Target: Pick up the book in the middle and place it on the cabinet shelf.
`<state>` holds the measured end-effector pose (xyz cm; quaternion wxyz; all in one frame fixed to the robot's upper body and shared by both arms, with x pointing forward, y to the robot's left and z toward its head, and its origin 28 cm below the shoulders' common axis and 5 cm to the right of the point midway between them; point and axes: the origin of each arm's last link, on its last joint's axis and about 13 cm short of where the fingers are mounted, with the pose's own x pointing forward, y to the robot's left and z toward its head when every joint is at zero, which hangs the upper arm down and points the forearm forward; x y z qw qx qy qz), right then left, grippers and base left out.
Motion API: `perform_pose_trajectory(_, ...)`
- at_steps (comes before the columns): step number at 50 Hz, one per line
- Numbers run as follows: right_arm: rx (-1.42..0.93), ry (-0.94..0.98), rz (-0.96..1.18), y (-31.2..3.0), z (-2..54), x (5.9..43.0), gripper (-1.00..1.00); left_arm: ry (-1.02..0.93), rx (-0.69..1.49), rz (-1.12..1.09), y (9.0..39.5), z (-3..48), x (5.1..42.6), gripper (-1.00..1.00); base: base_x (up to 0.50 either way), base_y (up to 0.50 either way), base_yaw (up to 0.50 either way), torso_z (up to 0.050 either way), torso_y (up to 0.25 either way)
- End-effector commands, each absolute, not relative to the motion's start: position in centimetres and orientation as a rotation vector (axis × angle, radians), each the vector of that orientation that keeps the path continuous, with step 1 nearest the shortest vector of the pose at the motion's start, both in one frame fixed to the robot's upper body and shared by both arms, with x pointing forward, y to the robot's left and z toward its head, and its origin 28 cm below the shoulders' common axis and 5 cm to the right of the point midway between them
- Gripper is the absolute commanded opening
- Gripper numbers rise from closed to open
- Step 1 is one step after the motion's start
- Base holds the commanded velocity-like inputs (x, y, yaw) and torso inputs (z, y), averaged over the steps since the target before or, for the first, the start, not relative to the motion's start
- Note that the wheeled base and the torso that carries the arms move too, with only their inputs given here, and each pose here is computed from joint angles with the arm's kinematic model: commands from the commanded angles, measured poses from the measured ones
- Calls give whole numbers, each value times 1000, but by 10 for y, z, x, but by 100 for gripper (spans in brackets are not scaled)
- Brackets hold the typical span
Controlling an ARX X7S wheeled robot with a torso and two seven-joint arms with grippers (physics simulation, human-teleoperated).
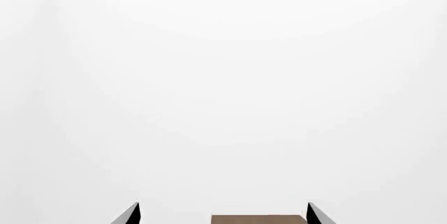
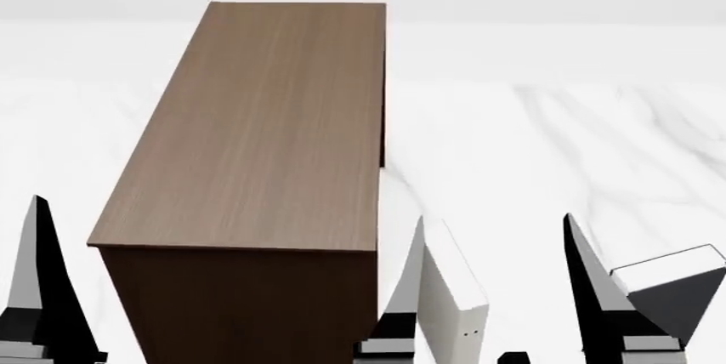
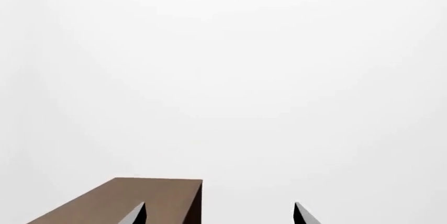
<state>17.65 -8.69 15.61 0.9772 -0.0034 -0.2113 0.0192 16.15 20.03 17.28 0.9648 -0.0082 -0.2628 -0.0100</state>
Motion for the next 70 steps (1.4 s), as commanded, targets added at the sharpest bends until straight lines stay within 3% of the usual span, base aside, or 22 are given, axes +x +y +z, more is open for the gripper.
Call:
perform_pose_trajectory(1,-7,-424,37,-87,156,176,100,-531,-16,-21,200,174,161,100,500,0,0,0,0)
perform_pose_trajectory(8,39,-349,-7,-88,153,182,100,-528,-14,-24,200,173,161,100,468,0,0,0,1)
perform_pose_trajectory(29,70,-417,25,-89,154,177,100,-524,-10,-24,201,171,162,100,0,0,0,0,1)
perform_pose_trajectory(48,107,-420,31,-90,154,176,100,-525,-12,-26,200,172,162,100,-177,9,-470,0,1)
perform_pose_trajectory(49,25,-391,-4,-90,151,179,100,-523,-14,-26,200,174,161,100,0,0,0,50,0)
perform_pose_trajectory(70,25,-388,-5,-90,151,179,100,-520,-11,-28,200,173,161,100,0,0,0,50,0)
